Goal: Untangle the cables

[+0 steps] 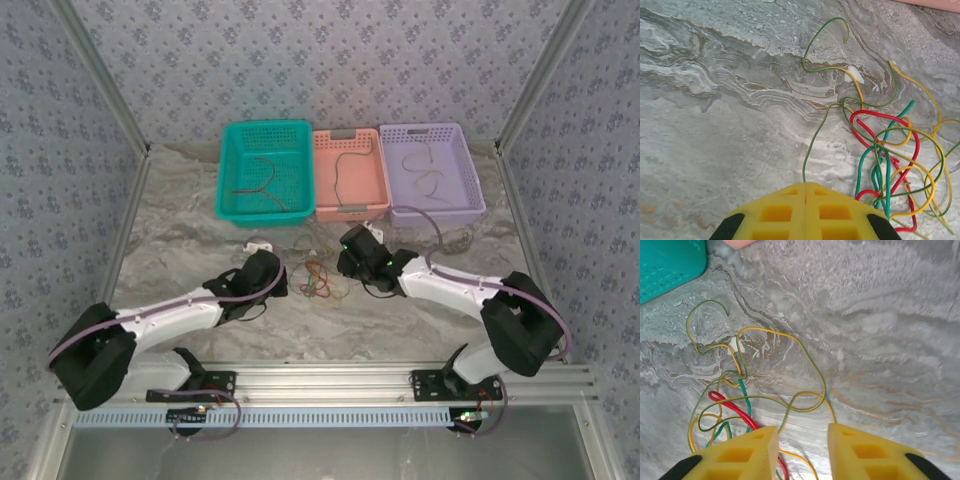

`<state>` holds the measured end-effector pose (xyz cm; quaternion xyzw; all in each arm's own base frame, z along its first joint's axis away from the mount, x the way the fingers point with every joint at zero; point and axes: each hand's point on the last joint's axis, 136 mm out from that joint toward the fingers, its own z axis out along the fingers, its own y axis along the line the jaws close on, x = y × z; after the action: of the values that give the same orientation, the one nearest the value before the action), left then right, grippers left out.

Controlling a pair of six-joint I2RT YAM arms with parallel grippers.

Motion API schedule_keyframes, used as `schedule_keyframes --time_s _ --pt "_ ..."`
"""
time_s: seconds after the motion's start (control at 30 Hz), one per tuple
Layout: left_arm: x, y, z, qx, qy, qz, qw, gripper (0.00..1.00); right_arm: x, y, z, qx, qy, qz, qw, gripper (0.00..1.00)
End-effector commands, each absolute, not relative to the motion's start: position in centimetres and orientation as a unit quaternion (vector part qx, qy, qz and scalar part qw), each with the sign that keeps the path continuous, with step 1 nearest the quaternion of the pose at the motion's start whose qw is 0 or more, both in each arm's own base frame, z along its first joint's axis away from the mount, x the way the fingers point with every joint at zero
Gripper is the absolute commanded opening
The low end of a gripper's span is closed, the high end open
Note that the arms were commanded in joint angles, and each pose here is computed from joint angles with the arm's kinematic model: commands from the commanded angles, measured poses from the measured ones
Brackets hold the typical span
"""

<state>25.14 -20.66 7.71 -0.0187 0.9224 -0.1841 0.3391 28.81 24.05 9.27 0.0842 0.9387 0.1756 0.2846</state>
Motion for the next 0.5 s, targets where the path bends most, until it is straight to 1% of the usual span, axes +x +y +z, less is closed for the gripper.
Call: schedule_keyframes --time_s 0.0,0.1,0.17,0.2,0.27,0.3,0.47 --pt "24.5 -19.3 7.8 -0.005 0.926 -0.162 0.340 0.00 28.4 22.6 10.5 0.051 0.945 0.133 0.294 0.35" --pt "24.3 -20.7 8.8 0.016 0.921 -0.194 0.339 0.00 28.7 21.5 11.5 0.038 0.941 0.120 0.314 0.38" --pt "24.1 -21.7 9.3 0.032 0.918 -0.211 0.334 0.00 30.0 22.3 12.2 -0.002 0.936 0.147 0.319 0.41" --pt "24.0 -22.5 9.4 0.044 0.917 -0.220 0.329 0.00 30.8 22.8 12.2 -0.025 0.938 0.154 0.310 0.41" --pt "23.9 -23.6 9.7 0.060 0.916 -0.231 0.322 0.04 32.2 22.9 11.3 -0.055 0.950 0.124 0.282 0.35" --pt "23.9 -24.0 9.7 0.065 0.915 -0.233 0.321 0.05 32.7 23.1 10.4 -0.076 0.955 0.105 0.268 0.33" --pt "23.9 -25.3 9.5 0.071 0.912 -0.246 0.320 0.07 34.2 24.3 7.1 -0.110 0.966 0.094 0.216 0.32"
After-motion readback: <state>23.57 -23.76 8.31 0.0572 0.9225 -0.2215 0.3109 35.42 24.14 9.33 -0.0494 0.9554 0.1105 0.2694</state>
